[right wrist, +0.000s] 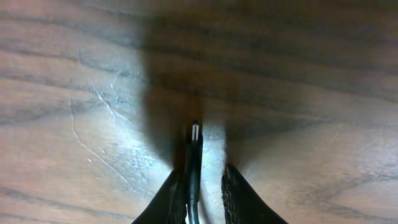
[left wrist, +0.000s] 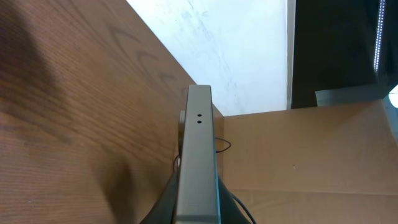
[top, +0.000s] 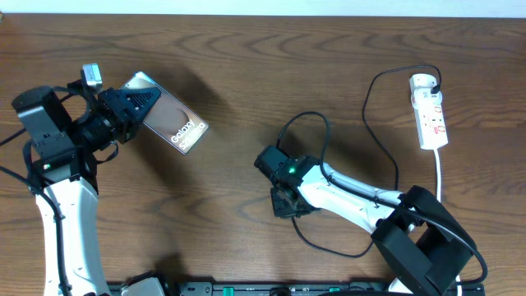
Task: Plug charger to phone and switch on socket
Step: 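Lower the right gripper over the black cable's plug end on the table, then close the right gripper on the cable's USB-C plug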
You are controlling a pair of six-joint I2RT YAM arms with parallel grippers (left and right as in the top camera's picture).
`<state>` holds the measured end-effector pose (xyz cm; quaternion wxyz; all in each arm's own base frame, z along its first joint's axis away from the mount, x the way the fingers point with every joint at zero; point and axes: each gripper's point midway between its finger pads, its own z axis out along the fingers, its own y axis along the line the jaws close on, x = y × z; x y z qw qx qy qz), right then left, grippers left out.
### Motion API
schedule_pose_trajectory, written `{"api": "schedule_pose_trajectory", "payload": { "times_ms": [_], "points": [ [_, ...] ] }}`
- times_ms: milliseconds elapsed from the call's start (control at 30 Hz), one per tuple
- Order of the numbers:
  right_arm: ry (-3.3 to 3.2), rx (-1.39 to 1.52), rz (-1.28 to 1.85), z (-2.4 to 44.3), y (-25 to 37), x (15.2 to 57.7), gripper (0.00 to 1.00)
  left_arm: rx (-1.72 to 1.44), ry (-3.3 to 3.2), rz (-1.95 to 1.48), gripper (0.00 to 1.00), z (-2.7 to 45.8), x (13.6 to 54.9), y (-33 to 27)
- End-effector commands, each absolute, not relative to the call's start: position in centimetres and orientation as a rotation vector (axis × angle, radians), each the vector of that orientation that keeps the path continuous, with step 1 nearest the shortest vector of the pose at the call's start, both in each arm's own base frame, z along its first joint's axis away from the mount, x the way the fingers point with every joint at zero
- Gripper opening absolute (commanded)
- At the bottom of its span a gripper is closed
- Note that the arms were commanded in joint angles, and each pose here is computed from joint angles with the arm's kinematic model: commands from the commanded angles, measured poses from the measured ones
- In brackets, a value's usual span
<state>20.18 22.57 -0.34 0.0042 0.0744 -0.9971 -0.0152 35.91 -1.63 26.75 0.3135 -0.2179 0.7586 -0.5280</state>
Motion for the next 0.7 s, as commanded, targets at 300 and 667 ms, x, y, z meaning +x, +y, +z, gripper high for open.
{"api": "schedule_pose_trajectory", "payload": {
  "times_ms": [300, 667],
  "points": [
    [-3.172, 0.177, -0.046, -0.32, 23.21, 21.21, 0.21, -0.531, 1.995, -1.393, 0.08, 27.27, 35.80, -1.88],
    [-3.160, 0.165, -0.045, -0.33, 23.13, 20.94, 0.02, -0.534, 1.997, -1.394, 0.07, 27.22, 35.78, -1.88]
  ]
}}
